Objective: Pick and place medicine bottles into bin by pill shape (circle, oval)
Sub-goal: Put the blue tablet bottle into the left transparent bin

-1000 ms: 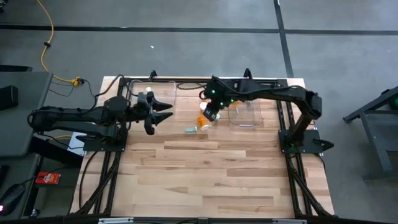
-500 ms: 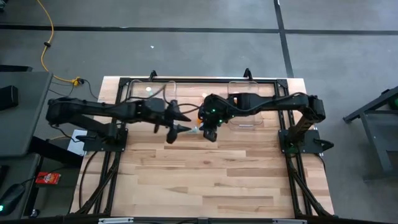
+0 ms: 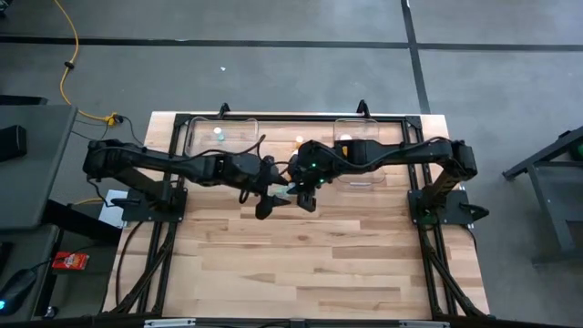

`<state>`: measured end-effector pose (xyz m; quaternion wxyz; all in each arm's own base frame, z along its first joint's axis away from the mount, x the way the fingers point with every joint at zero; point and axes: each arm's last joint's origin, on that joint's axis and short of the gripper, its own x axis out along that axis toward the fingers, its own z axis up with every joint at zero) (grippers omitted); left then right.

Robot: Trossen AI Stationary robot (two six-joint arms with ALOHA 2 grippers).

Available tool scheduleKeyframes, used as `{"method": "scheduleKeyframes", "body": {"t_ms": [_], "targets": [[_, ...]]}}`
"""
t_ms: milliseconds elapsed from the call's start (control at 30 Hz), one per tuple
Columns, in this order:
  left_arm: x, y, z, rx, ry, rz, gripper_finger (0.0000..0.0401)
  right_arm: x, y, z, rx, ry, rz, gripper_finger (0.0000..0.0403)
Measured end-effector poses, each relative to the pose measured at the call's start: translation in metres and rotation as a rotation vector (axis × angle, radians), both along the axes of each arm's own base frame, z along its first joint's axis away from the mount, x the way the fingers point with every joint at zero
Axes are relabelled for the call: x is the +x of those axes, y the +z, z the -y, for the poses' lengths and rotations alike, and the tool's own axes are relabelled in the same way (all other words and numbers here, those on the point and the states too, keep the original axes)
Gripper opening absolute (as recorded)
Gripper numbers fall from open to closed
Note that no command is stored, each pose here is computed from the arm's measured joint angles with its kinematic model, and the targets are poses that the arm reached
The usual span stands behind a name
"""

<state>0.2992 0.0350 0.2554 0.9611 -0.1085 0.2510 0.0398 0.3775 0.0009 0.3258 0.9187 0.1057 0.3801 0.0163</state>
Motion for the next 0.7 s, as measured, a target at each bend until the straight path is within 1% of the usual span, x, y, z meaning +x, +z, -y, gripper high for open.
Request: {"method": "scheduleKeyframes", "body": {"t_ms": [100, 233, 433, 533, 700], "targets": [[0.003, 0.0, 0.001, -0.01, 0.013, 0.02, 0.0287, 0.003, 0.004, -0.002, 0.005, 0.017, 0.051, 0.0093], [0.005, 0.003, 0.004, -0.022, 0.01, 0.054, 0.0285, 0.004, 0.005, -0.002, 0.008, 0.02, 0.064, 0.0093], [0.006, 0.003, 0.012, 0.01, -0.034, 0.057, 0.0279, 0.006, 0.007, -0.001, -0.014, 0.025, 0.098, 0.0093], [0.006, 0.003, 0.015, 0.023, -0.048, 0.057, 0.026, 0.006, 0.007, -0.001, -0.017, 0.025, 0.098, 0.0093], [0.006, 0.003, 0.016, 0.034, -0.036, 0.057, 0.0203, 0.005, 0.007, -0.001, -0.02, 0.027, 0.09, 0.0093]]}}
